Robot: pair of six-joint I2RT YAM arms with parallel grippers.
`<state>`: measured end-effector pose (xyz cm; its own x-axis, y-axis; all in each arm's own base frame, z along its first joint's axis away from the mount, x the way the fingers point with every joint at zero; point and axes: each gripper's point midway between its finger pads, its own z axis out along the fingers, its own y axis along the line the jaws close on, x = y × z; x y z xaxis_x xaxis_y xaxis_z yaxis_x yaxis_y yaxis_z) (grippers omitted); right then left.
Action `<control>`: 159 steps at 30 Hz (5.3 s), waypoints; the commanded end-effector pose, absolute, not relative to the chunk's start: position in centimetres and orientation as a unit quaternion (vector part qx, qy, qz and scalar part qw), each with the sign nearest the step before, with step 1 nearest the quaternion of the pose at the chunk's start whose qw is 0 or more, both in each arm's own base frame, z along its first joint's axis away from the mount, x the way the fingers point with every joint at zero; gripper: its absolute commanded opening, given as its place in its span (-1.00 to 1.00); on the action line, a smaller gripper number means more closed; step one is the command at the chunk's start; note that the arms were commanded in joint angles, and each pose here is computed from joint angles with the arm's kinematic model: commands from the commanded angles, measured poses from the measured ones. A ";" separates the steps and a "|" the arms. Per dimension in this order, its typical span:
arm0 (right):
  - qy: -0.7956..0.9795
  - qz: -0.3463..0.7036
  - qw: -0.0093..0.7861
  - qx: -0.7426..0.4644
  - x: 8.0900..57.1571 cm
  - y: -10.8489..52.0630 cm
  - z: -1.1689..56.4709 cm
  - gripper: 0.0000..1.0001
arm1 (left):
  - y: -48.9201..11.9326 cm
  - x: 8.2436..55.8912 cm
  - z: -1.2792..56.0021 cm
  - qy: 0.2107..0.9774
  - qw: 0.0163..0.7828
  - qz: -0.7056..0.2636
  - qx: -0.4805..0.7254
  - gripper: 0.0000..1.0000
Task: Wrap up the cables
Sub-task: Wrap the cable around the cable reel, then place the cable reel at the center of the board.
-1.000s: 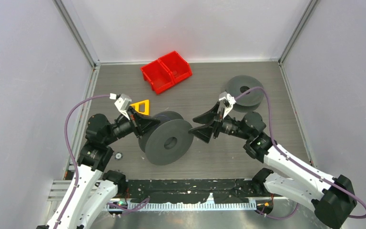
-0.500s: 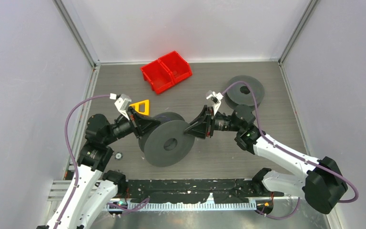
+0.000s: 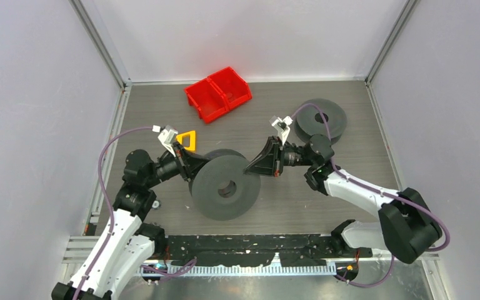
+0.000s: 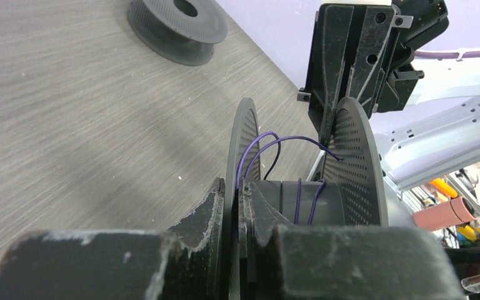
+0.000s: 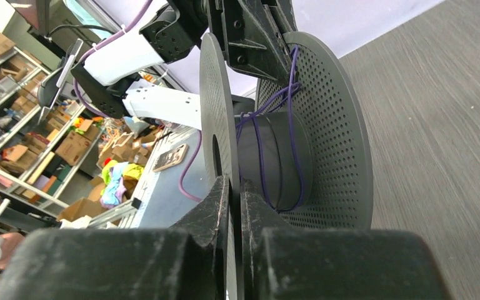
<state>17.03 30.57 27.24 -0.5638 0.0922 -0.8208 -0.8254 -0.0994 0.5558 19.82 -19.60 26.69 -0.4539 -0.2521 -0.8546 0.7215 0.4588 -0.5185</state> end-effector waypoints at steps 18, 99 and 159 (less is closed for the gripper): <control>0.579 0.655 0.417 -0.247 22.9 28.8 26.8 -0.89 | -20.3 20.7 25.3 0.698 0.471 -0.509 0.179 -0.62; 0.725 0.588 0.344 -0.101 30.2 25.1 16.7 -0.89 | -16.1 24.3 10.3 0.880 0.350 -0.308 -0.089 -0.16; 0.767 0.569 0.280 -0.100 30.9 25.3 10.5 -0.89 | -30.1 32.9 9.8 0.849 0.203 -0.458 0.171 -1.00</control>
